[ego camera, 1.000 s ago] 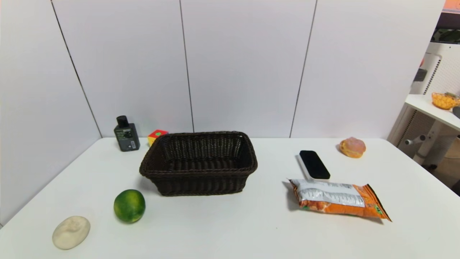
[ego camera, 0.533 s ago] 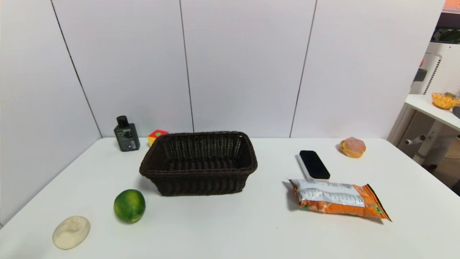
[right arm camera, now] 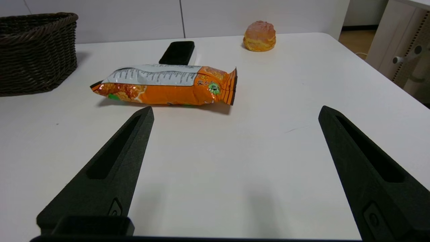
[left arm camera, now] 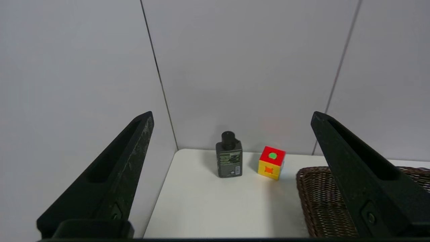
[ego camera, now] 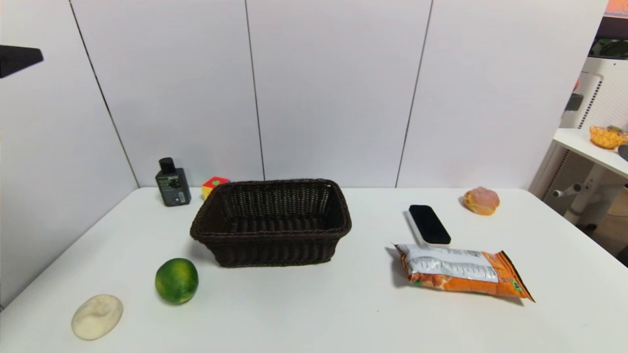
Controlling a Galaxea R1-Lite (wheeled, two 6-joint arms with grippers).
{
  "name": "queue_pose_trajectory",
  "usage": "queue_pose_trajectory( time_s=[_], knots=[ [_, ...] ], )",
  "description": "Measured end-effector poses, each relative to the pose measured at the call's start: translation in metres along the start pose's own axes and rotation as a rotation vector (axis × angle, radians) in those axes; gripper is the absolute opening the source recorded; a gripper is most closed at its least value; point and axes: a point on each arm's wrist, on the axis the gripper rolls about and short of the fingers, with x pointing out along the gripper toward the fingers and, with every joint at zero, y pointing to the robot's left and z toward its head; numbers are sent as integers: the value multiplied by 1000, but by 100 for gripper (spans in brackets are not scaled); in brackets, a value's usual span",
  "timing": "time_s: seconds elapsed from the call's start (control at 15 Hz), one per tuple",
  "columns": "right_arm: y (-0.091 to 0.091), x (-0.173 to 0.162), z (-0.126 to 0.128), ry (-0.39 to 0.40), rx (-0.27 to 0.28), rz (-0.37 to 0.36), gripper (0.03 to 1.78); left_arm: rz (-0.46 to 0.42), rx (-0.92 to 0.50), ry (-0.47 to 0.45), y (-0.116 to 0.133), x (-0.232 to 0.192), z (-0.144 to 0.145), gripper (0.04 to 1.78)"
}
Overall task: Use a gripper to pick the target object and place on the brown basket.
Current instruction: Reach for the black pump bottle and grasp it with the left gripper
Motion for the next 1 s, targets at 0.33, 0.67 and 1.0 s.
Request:
queue_pose_trajectory(
  time_s=[0.33,0.67,1.0],
  knots=[
    [0,0,0,1,0,-1,169,26,0,213,7,103,-44,169],
    [0,0,0,1,0,-1,169,-29,-20,415,8,173,-112,169],
    [0,0,0,0,0,-1,169,-148,-23,470,12,208,-149,169]
  ],
)
